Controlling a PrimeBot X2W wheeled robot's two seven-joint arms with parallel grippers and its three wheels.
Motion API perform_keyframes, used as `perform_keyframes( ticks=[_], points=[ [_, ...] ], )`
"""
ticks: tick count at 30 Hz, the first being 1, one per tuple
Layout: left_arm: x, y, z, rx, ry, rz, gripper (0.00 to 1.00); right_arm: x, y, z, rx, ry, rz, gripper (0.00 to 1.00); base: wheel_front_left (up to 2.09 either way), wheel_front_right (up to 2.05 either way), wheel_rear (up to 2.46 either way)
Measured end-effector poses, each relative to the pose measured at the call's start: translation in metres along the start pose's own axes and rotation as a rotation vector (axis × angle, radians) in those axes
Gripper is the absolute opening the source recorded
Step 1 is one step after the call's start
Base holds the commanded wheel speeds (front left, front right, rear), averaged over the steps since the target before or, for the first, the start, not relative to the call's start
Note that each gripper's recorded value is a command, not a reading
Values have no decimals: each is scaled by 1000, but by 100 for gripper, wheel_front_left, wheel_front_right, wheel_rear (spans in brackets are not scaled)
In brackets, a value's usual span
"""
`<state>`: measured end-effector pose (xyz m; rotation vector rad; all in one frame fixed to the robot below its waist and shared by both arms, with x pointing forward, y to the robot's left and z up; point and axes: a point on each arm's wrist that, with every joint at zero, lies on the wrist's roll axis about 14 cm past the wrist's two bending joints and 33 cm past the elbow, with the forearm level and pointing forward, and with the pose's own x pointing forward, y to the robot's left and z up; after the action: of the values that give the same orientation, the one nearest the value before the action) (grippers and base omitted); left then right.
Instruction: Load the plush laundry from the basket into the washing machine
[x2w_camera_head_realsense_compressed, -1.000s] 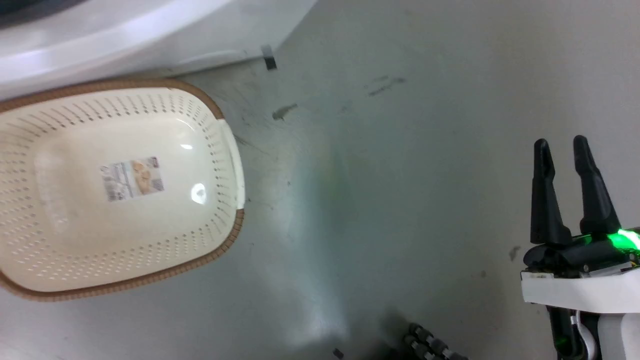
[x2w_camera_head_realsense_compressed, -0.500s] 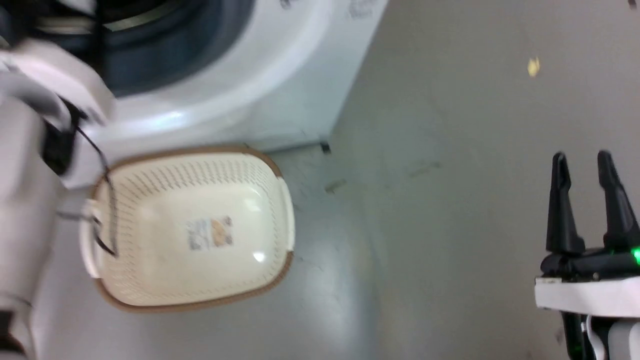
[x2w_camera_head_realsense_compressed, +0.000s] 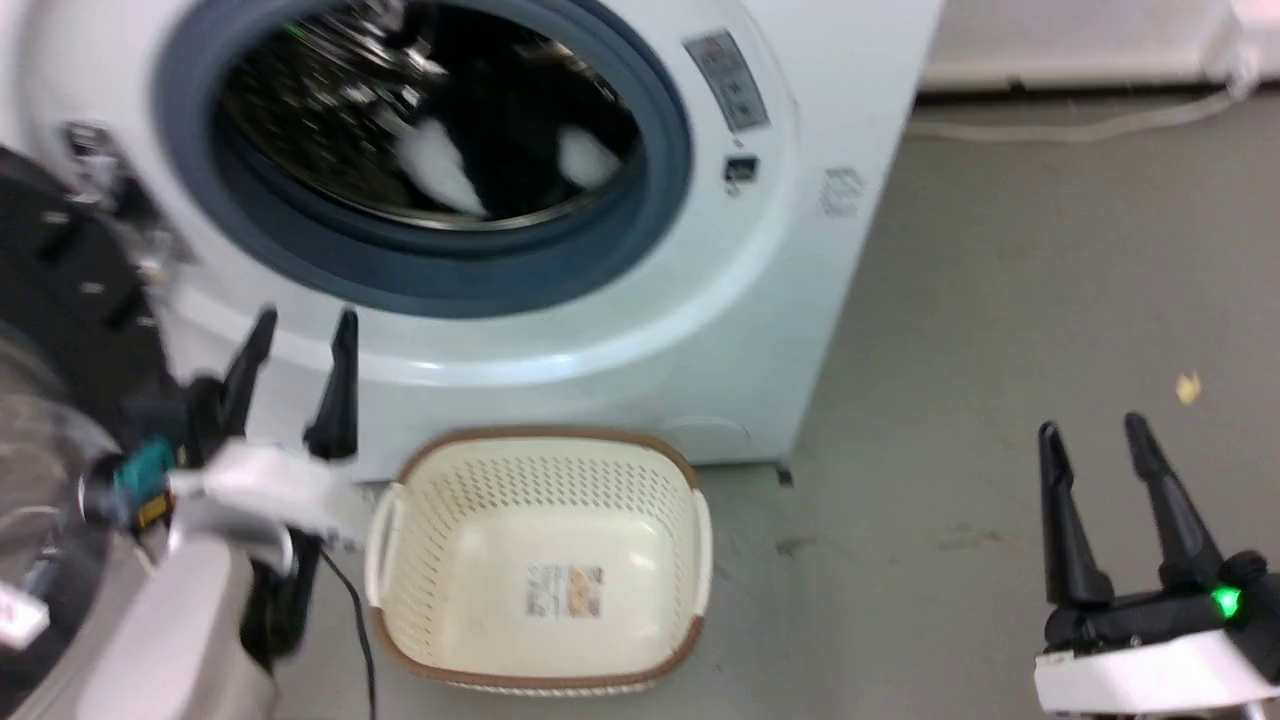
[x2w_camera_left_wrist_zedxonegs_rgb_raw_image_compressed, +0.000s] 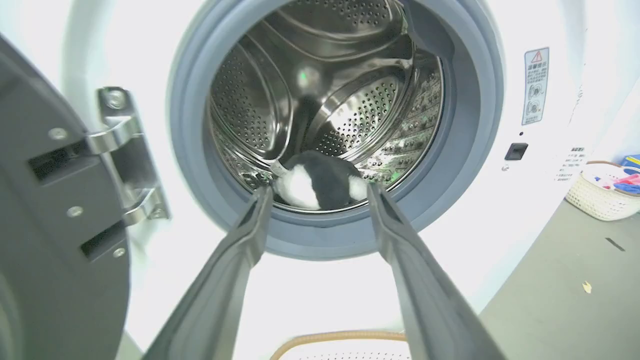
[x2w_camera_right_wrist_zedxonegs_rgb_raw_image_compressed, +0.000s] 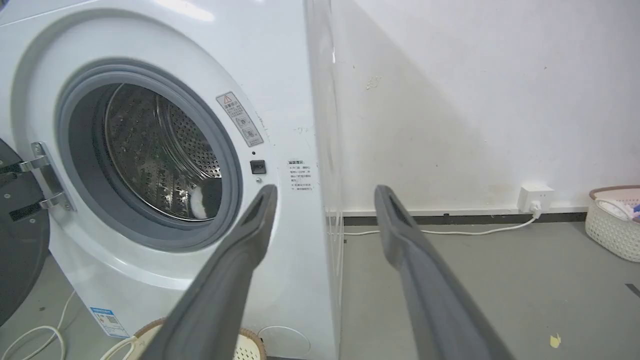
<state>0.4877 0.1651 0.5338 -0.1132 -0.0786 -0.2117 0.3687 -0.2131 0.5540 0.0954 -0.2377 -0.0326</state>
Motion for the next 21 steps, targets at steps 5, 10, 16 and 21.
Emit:
perform_keyframes(
  ticks=[5, 10, 16, 21],
  points=[
    [-54, 4, 9, -28, -39, 80, 100, -6, 16, 9, 21, -22, 46, 100, 0, 0, 0],
    [-100, -1, -2, -53, -24, 129, 100, -15, 28, 8, 34, -16, 82, 100, 0, 0, 0],
    [-131, -7, -11, 35, 1, 150, 100, -21, 36, 3, 28, 3, 109, 100, 0, 0, 0],
    [-141, -17, -16, 83, 12, 138, 100, -22, 41, 0, 14, 16, 126, 100, 0, 0, 0]
  ],
)
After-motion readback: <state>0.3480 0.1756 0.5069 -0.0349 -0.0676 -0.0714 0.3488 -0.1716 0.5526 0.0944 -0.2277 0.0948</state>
